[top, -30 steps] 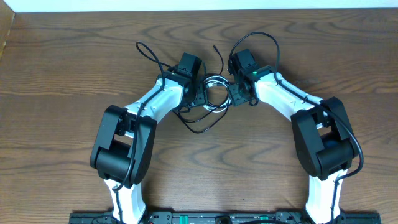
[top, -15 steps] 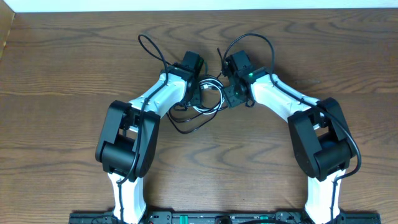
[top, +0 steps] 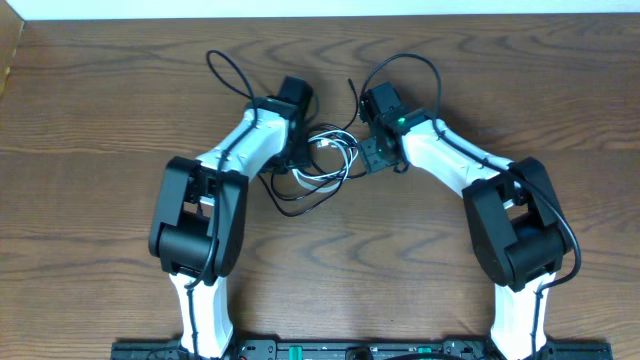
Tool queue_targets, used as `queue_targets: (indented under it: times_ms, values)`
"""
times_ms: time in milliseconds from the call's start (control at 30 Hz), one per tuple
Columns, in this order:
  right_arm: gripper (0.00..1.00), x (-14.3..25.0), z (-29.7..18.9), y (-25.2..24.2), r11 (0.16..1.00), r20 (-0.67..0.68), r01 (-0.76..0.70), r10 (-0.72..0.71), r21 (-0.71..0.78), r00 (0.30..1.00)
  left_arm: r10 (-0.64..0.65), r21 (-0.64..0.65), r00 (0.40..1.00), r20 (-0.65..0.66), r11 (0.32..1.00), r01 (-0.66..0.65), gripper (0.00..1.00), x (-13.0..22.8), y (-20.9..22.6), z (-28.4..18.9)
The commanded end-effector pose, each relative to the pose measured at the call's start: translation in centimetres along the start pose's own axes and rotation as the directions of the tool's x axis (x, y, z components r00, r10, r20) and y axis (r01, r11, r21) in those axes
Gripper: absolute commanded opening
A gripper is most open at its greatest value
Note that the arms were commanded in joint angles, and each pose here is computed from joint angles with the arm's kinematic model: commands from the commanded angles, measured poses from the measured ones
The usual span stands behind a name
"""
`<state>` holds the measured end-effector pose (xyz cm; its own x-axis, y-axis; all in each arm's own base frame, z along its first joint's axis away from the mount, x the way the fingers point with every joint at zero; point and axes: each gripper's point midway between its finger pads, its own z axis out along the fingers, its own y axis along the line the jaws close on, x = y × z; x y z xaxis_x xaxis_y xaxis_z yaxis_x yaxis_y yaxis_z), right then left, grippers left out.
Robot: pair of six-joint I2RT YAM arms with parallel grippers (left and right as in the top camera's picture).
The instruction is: Untangle cables
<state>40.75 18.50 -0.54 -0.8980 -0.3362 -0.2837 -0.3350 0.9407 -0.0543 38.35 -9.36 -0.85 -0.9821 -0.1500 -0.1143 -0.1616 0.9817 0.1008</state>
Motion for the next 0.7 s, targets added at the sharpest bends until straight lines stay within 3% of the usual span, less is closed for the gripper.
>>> queue_targets:
  times_ms: [0,267,467,567,667]
  values:
    - [0.68,8.2,5.2,-5.5,0.982,-0.255,-0.002,0.051,0.189,0.966,-0.019,-0.26,0.962,-0.272,0.964,-0.054,0.73,7.1,7.4,7.7]
    - [0.68,8.8,5.3,-8.0,0.975,-0.264,-0.081,0.135,0.205,0.955,-0.079,-0.274,0.951,-0.3,0.962,-0.007,0.74,7.6,9.6,8.1]
    - [0.67,8.7,5.5,-6.7,0.986,-0.268,-0.105,0.138,0.132,0.953,-0.076,-0.242,0.946,-0.316,0.97,-0.003,0.74,7.9,9.1,8.1]
    - [0.51,8.5,5.4,-5.8,0.99,-0.272,-0.115,0.135,0.086,0.953,-0.044,-0.145,0.936,-0.35,0.989,-0.008,0.74,8.2,7.5,8.0]
    - [0.52,7.0,4.2,-4.3,0.995,-0.261,-0.094,0.087,-0.014,0.961,-0.033,-0.079,0.935,-0.354,0.997,0.005,0.74,8.0,6.4,7.6]
